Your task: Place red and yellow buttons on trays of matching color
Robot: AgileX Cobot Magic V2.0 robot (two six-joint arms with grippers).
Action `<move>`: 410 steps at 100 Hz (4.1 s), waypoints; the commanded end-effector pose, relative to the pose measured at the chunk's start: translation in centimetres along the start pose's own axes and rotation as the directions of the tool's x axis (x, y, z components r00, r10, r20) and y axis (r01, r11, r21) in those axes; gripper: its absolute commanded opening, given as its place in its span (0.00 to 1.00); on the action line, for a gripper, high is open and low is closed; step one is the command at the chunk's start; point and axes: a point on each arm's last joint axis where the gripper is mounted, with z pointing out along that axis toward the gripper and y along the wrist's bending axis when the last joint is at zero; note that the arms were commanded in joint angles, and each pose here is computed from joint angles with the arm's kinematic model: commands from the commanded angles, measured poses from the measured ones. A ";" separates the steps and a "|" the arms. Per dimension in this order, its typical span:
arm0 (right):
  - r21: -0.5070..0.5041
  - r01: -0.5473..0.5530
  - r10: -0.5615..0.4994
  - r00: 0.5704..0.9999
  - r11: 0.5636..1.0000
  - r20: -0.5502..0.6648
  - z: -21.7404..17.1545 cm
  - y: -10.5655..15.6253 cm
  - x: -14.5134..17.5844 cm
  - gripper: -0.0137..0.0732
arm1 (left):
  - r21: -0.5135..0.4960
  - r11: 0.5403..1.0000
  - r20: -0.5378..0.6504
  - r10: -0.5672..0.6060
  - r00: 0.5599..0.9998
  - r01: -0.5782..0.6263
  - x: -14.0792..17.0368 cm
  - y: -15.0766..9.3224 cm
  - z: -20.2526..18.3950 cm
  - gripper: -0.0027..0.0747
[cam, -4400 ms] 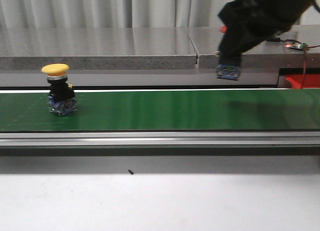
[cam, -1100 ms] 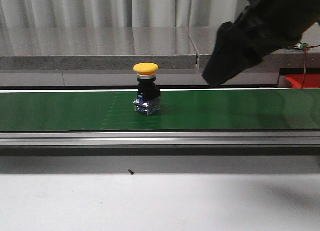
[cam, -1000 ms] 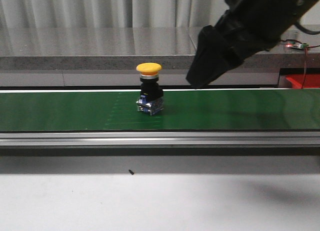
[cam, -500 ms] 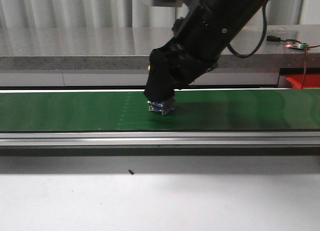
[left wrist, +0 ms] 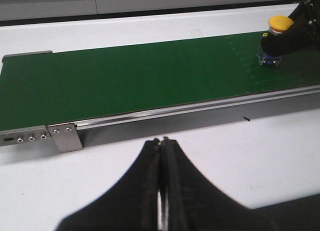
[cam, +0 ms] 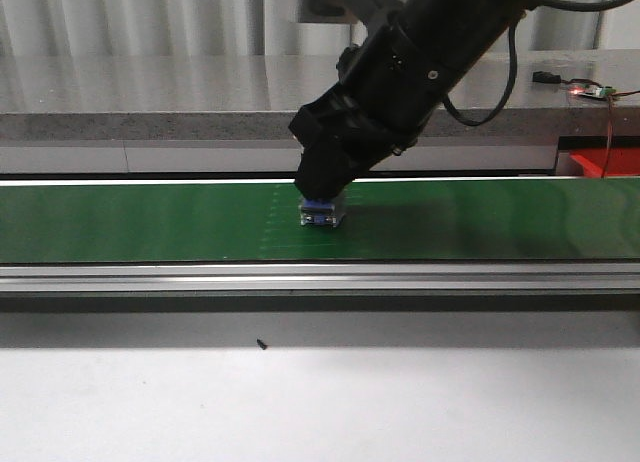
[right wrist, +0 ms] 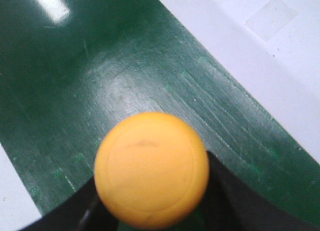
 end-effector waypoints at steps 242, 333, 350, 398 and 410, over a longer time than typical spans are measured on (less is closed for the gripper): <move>0.591 -0.741 0.653 0.624 0.318 0.430 -16.1 -16.3 22.8 0.86 | 0.016 1.000 0.079 -0.008 0.997 0.007 -1.2 -0.1 -0.3 0.01; 0.410 -0.550 0.305 0.794 0.727 0.525 -22.9 -4.2 12.0 0.09 | 0.016 1.000 0.079 -0.008 0.997 0.007 -1.2 -0.1 -0.3 0.01; 0.416 -0.536 0.267 0.792 0.735 0.549 -23.3 -2.2 13.1 0.09 | 0.016 1.000 0.079 -0.008 0.997 0.007 -1.2 -0.1 -0.3 0.01; 0.415 -0.500 0.166 0.767 0.760 0.620 -24.6 3.6 17.3 0.09 | 0.018 1.000 0.107 -0.012 0.994 0.011 -1.4 -0.2 -0.4 0.01; 0.416 -0.497 0.155 0.763 0.762 0.628 -24.8 3.8 17.3 0.09 | 0.002 0.999 0.159 -0.041 0.986 0.042 -1.9 0.0 -0.5 0.01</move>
